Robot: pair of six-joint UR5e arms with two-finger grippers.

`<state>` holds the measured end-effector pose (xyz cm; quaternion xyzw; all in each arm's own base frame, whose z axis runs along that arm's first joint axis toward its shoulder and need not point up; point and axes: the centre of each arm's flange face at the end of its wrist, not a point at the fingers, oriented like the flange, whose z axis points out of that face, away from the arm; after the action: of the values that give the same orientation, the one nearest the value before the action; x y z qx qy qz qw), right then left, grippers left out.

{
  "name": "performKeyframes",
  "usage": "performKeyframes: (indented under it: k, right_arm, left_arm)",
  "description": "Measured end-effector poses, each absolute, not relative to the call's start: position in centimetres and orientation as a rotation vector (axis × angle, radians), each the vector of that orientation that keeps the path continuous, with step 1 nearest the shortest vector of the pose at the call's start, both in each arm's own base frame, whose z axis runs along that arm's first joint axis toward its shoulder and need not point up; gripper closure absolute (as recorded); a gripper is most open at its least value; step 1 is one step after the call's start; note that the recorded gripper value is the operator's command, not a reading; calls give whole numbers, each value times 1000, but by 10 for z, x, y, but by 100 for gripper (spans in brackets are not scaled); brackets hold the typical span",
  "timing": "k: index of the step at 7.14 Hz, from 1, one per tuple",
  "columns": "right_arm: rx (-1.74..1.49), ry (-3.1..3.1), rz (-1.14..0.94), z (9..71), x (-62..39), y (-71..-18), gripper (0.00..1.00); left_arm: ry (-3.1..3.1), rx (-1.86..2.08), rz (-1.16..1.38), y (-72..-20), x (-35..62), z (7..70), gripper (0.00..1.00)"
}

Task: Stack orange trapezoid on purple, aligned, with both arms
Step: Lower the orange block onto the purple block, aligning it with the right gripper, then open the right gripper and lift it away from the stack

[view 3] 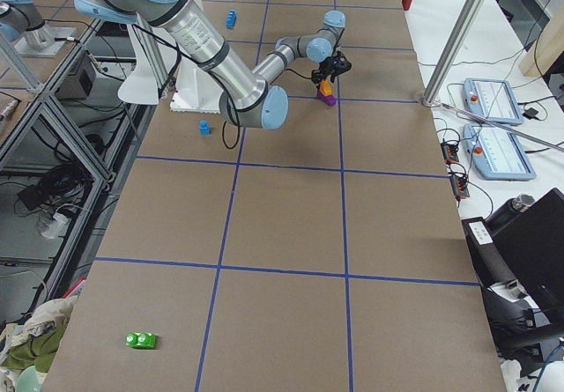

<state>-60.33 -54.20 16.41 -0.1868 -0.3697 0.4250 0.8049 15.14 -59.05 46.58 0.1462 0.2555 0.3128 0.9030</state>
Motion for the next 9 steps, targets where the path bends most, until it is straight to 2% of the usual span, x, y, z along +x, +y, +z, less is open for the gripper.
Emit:
performKeyframes:
  k: [3, 5, 7, 9]
  right_arm:
    - [-390, -912, 883, 116, -526, -551, 0]
    - [-294, -947, 746, 122, -437, -531, 0]
    - [-160, -919, 551, 187, -348, -526, 0]
    - [-61, -853, 346, 288, -248, -551, 0]
  left_arm:
    - [529, 319, 641, -591, 144, 465, 0]
    - [546, 321, 601, -591, 118, 474, 0]
    - [560, 319, 591, -590, 94, 484, 0]
    - [552, 321, 626, -593, 65, 502, 0]
